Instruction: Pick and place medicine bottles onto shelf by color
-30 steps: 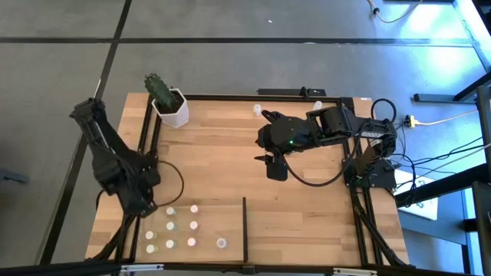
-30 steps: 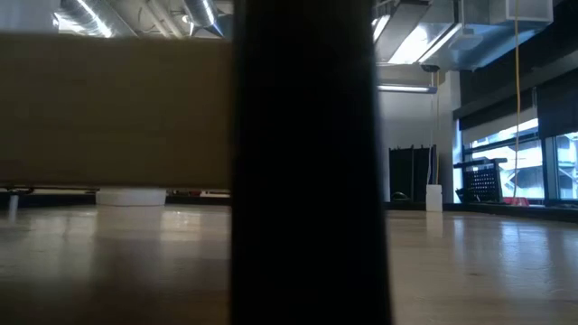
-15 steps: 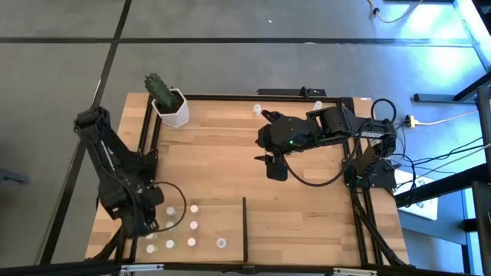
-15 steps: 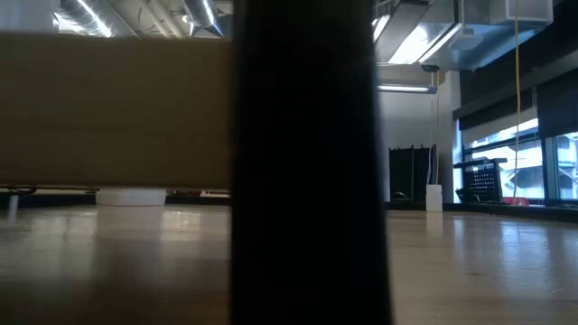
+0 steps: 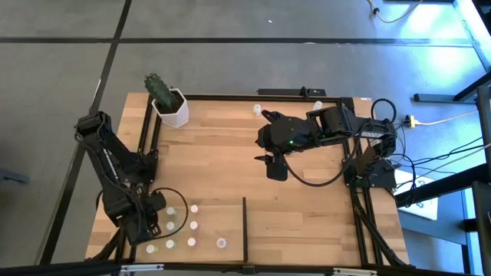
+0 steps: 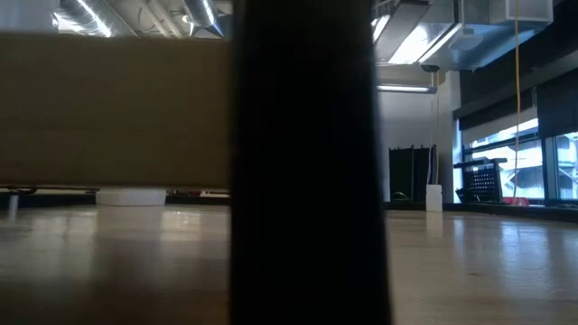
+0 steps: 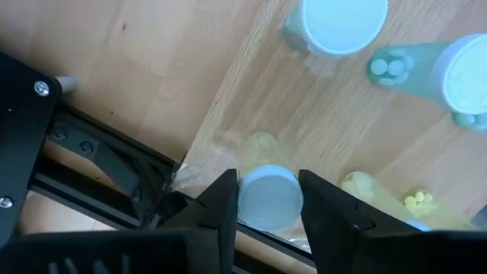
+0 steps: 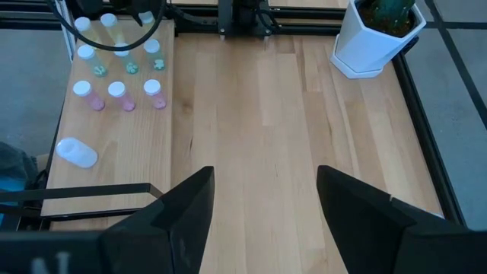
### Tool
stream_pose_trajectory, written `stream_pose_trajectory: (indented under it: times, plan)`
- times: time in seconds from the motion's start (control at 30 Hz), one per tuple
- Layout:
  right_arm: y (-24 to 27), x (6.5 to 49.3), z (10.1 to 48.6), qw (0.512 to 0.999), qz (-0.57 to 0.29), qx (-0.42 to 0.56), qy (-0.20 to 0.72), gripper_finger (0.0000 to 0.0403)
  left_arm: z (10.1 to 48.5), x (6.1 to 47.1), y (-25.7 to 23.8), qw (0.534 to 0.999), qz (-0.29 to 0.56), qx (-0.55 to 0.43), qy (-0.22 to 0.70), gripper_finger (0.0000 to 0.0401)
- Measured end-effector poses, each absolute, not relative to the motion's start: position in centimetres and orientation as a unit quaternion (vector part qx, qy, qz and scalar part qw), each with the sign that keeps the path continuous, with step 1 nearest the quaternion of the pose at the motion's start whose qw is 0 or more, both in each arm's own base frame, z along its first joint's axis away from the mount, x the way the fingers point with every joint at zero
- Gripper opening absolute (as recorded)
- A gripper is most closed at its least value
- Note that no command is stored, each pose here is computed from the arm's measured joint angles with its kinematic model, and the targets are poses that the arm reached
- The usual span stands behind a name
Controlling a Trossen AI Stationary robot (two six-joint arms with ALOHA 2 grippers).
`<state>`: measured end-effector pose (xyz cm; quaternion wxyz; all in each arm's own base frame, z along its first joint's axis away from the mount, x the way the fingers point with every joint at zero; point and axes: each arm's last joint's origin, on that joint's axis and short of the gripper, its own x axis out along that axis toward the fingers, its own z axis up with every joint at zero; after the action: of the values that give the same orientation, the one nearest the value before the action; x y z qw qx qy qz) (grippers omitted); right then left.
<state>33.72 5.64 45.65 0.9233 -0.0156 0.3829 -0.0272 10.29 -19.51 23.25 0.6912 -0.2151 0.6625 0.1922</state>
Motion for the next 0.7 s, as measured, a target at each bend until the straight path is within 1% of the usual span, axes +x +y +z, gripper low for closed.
stream_pose_trajectory:
  times: [0.2, 0.7]
  plan:
    - [5.64, 33.72, 45.65, 0.923, -0.027, -0.016, 0.383, 0.0234, 23.25, 10.30, -19.52, 0.691, 0.192, -0.216, 0.663, 0.0134]
    - [5.64, 33.72, 45.65, 0.923, -0.027, -0.015, 0.383, 0.0234, 23.25, 10.28, -19.52, 0.691, 0.192, -0.215, 0.663, 0.0235]
